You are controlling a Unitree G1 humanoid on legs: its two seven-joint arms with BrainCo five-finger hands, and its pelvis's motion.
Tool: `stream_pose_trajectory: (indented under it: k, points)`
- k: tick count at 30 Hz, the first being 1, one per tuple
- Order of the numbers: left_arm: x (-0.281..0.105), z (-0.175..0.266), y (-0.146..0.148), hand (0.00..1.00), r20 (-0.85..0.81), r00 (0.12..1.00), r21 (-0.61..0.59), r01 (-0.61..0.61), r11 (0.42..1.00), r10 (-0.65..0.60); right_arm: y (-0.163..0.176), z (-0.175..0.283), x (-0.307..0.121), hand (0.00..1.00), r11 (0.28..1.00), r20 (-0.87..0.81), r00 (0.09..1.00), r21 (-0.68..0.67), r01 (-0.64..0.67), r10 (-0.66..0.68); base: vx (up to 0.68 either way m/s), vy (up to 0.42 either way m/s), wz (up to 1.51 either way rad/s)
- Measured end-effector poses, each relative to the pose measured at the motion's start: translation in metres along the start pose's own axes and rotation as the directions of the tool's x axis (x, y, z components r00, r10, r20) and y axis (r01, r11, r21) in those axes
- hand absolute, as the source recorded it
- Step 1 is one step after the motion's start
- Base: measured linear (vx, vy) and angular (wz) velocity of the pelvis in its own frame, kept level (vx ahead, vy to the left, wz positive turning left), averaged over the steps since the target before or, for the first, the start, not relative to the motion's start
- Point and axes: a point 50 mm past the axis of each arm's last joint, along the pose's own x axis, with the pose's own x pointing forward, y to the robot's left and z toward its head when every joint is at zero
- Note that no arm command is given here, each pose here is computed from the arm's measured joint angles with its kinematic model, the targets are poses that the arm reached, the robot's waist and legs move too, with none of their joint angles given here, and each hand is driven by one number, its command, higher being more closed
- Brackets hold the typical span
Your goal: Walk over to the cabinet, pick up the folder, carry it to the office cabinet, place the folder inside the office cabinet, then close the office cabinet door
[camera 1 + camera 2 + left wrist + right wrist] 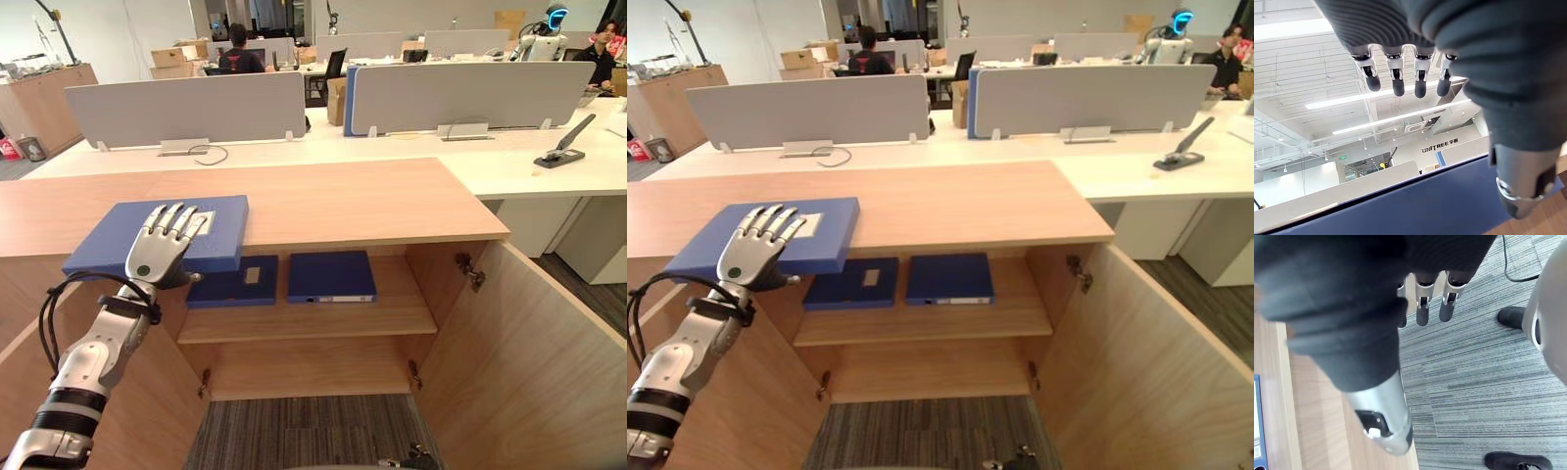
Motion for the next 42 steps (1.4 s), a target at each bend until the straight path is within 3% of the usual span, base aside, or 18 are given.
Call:
stream_pose_trajectory:
  k: [42]
  points:
    - [-0.007, -0.015, -0.023, 0.00, -0.080, 0.980, -0.012, 0.181, 0.983, -0.181, 0.001, 0.002, 0.000, 0.00, 0.998, 0.018, 0.999, -0.047, -0.039, 0.040, 0.00, 0.004, -0.02]
